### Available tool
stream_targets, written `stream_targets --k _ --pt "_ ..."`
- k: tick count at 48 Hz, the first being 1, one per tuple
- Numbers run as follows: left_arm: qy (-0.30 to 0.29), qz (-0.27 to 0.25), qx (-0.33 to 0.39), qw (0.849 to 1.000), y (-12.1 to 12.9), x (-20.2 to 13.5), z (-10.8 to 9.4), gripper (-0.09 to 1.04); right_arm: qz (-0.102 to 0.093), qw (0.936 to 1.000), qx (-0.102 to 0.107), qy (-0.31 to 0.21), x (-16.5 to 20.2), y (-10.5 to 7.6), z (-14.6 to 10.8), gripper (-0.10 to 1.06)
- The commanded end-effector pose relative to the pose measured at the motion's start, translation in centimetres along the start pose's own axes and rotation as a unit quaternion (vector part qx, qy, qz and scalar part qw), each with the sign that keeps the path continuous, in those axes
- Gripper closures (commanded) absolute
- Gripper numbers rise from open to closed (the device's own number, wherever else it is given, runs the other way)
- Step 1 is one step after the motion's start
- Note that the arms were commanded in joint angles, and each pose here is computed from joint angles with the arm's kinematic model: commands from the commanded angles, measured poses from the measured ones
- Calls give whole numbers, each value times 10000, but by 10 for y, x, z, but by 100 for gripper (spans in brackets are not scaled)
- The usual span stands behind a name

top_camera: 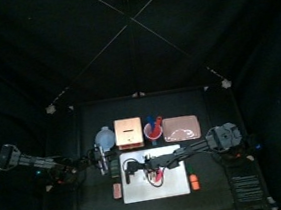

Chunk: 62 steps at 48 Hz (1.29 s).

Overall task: Get the cutter from the drawer then cut the dough then place the extra dough in the bowl
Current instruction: Cut the dough

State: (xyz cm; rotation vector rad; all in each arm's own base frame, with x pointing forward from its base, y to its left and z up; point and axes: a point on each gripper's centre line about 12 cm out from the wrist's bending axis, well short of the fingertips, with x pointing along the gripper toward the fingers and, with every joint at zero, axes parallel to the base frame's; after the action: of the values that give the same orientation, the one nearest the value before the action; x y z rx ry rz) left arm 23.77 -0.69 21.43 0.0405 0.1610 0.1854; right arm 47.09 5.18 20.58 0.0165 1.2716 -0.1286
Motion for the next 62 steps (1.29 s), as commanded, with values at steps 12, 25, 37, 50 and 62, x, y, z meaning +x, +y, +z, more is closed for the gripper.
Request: stream_targets --k 12,25,37,50,62 --pt "-246 4 -61 9997 -3 5 18 62 408 9910 -171 -1266 -61 -3 -34 -4" --pt "-461 -7 -40 9989 -4 9 34 62 691 9745 -314 -2112 -62 -14 -103 -4" --pt "-357 -176 387 9985 -14 23 28 60 1244 9081 186 -3993 -86 -43 -154 -4" --pt "-110 -183 202 9996 -32 62 21 50 1424 8611 176 -4877 -70 -50 -186 -4" --pt "-286 -343 -496 9978 -56 83 -16 21 1530 8470 -12 -5090 -51 -45 -185 -4"
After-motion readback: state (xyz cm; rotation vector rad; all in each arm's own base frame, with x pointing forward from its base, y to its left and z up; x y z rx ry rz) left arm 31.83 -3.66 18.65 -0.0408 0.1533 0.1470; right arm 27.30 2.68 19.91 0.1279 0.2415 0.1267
